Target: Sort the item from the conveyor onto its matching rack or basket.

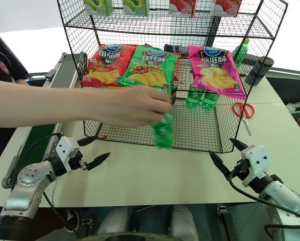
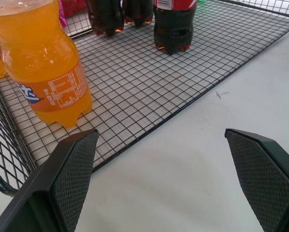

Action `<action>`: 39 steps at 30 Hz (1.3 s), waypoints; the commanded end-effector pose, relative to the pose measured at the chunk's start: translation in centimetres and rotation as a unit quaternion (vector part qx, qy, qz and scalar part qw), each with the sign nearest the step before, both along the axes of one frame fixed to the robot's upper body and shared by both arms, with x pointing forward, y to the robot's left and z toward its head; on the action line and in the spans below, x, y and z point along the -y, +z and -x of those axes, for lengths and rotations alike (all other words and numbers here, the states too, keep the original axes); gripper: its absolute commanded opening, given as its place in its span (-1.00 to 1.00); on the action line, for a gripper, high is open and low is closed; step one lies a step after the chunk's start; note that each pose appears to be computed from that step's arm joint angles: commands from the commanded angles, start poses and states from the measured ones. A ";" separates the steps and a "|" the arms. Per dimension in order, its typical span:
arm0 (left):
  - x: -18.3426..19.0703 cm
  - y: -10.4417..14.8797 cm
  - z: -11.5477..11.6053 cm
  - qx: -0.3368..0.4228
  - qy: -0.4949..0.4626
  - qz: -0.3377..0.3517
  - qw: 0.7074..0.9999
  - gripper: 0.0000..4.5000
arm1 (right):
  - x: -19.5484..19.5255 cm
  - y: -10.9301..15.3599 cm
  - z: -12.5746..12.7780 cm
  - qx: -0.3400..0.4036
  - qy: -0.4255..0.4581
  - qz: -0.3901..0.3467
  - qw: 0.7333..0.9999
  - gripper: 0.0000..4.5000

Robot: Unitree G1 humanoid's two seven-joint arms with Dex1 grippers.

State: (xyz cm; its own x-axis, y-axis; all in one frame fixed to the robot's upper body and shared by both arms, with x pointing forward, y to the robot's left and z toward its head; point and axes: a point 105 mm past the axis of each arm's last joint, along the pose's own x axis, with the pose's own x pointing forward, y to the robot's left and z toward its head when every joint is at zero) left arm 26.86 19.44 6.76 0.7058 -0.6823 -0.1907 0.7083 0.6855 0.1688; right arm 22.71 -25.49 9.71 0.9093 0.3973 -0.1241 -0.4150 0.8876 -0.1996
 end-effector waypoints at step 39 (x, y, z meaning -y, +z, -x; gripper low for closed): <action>-10.2 2.3 0.9 0.030 0.310 0.145 0.939 1.00 | -12.0 1.5 -3.7 0.035 0.215 -0.060 0.974 0.99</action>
